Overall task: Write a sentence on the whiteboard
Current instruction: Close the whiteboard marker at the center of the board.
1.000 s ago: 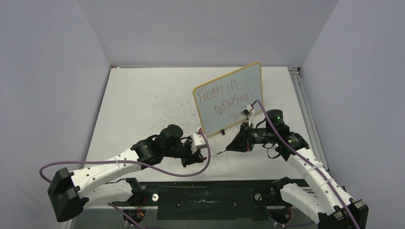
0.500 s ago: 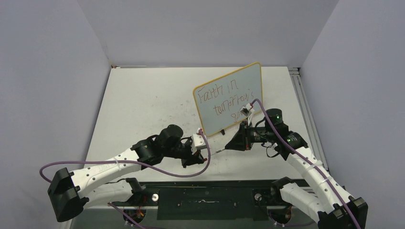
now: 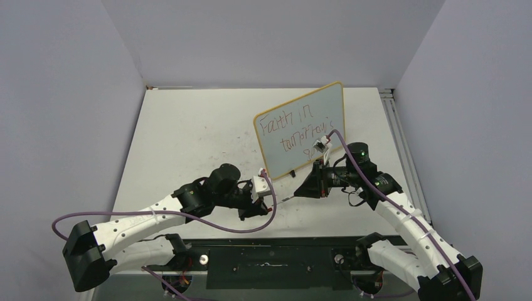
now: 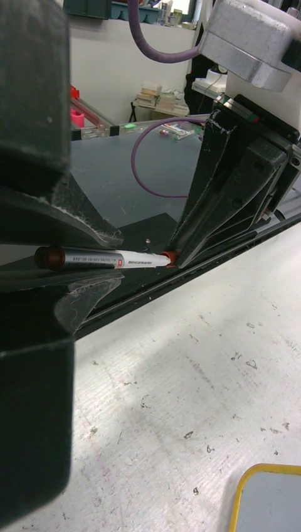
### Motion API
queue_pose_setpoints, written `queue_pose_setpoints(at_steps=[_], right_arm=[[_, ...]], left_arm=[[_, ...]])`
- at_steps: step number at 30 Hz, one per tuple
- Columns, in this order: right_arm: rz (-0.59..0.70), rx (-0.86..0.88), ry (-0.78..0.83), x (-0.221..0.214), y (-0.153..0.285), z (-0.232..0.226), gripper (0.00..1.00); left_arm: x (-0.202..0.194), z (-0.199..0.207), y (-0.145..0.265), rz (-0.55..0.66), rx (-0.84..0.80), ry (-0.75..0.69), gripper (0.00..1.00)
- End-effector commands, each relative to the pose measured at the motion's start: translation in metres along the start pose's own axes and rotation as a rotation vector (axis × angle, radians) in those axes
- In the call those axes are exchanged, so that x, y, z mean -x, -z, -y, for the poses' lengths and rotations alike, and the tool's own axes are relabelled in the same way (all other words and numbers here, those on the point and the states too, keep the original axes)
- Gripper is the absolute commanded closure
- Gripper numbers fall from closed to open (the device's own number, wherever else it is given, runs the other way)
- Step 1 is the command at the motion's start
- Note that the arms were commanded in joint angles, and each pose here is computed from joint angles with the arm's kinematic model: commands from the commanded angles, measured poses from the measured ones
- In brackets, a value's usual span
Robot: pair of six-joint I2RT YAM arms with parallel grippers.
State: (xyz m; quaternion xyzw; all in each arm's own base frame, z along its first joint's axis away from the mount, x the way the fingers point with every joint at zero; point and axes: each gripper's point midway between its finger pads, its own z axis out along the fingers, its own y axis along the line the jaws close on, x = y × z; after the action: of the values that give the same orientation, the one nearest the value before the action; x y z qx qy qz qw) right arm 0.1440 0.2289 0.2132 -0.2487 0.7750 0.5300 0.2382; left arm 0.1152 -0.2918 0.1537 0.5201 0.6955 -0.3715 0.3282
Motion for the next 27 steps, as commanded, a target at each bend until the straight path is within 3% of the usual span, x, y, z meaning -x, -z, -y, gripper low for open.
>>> queue_pose_setpoints(at_steps=[1, 27], right_arm=[[0.013, 0.022, 0.047, 0.0047, -0.0022, -0.0038, 0.95], [-0.003, 0.017, 0.044, 0.0009, -0.0058, 0.0001, 0.95]], left_arm=[[0.0172, 0.0008, 0.0015, 0.056, -0.014, -0.017, 1.0], [0.0192, 0.0003, 0.003, 0.069, -0.011, -0.016, 1.0]])
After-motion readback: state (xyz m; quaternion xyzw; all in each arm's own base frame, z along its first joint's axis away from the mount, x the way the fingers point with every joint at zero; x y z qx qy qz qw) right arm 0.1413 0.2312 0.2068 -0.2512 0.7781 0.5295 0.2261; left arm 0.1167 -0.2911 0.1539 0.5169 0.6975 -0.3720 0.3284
